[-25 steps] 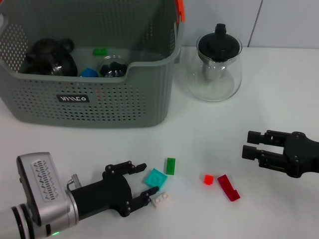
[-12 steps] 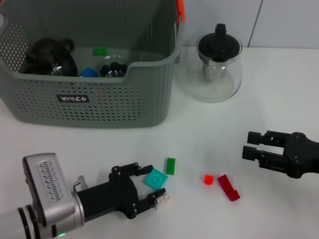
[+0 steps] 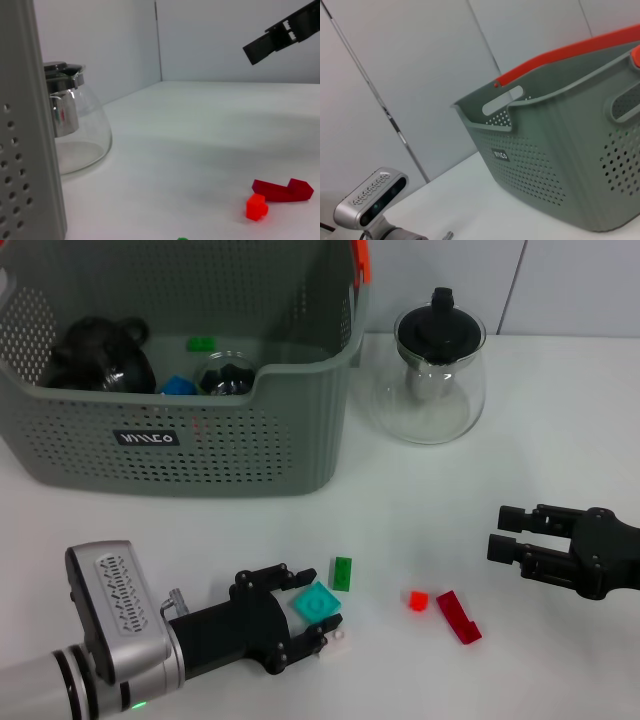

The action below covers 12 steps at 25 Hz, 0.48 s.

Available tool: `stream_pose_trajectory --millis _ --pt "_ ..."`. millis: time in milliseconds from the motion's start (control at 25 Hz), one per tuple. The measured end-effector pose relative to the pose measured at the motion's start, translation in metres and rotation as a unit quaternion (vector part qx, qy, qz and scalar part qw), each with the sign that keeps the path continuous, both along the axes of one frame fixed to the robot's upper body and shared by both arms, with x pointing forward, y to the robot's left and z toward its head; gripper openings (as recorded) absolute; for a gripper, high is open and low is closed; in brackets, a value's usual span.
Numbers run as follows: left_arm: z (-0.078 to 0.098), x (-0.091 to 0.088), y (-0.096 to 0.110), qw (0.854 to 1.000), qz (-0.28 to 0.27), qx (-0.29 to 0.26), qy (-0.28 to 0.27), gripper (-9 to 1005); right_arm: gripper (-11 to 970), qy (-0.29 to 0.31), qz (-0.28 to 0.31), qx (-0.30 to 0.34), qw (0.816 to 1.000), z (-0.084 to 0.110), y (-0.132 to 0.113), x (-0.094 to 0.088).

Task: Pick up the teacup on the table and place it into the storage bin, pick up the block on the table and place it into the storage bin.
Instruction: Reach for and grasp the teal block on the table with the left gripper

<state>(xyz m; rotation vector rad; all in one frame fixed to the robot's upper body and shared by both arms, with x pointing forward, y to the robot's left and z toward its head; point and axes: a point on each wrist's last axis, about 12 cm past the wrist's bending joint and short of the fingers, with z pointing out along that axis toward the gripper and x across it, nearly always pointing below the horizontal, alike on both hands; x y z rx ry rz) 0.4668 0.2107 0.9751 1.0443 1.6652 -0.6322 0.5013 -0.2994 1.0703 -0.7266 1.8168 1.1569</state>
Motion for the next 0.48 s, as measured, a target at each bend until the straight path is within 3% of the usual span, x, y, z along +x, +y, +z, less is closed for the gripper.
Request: stream_pose_trajectory --millis 480 --pt "-0.0004 -0.0005 0.0060 1.000 0.015 0.000 -0.001 582 582 0.000 0.000 0.001 1.000 0.0003 -0.0001 -0.0001"
